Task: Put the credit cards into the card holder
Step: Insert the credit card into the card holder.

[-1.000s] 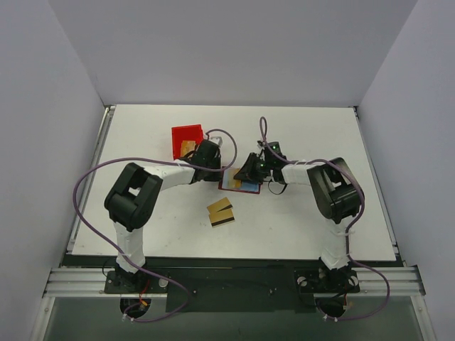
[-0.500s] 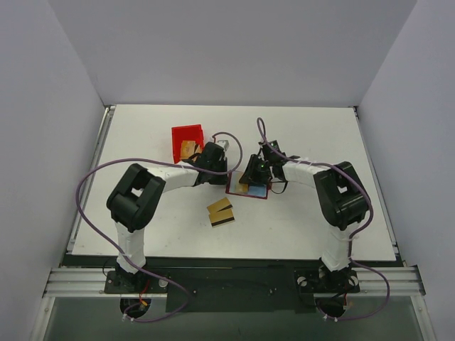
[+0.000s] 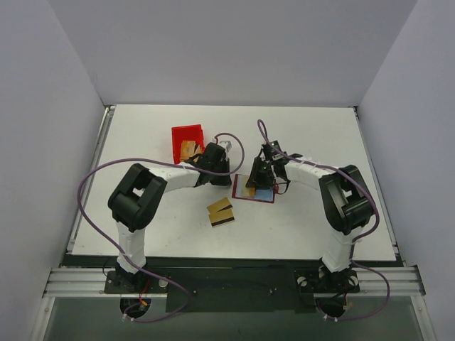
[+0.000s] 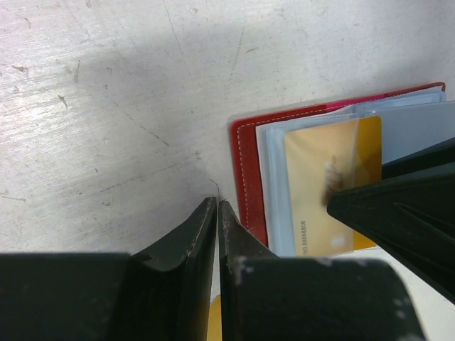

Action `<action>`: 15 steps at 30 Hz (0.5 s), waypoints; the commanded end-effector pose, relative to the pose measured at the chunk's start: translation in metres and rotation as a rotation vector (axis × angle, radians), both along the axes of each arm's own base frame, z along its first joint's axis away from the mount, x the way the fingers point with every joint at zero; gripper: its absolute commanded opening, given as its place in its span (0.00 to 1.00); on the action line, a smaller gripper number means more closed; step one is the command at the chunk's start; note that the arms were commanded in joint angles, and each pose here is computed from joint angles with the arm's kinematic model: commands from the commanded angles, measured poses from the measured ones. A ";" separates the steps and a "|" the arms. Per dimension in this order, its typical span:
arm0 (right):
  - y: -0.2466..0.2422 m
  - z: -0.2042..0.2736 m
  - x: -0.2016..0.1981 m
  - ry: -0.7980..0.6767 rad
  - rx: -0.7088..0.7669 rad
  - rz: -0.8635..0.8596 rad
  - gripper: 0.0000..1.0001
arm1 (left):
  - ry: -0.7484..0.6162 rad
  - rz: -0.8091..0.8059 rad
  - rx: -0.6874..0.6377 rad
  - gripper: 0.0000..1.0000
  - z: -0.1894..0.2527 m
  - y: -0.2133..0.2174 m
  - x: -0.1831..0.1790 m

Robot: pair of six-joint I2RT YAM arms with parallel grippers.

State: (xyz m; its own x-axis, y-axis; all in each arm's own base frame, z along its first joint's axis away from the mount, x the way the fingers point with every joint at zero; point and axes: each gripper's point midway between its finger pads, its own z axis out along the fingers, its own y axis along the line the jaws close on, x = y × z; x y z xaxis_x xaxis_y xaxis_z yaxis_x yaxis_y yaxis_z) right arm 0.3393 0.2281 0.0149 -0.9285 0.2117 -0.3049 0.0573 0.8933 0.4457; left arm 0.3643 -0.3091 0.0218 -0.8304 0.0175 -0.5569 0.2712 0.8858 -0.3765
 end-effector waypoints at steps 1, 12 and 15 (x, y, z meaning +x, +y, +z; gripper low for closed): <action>-0.013 0.018 -0.002 -0.021 -0.036 -0.009 0.29 | 0.034 -0.002 0.026 0.16 -0.012 0.002 -0.004; -0.028 0.034 -0.004 -0.048 -0.097 -0.006 0.31 | 0.020 -0.006 0.018 0.16 -0.007 0.000 -0.002; -0.035 0.036 -0.005 -0.036 -0.141 -0.001 0.33 | 0.022 -0.007 0.013 0.16 -0.006 0.000 -0.002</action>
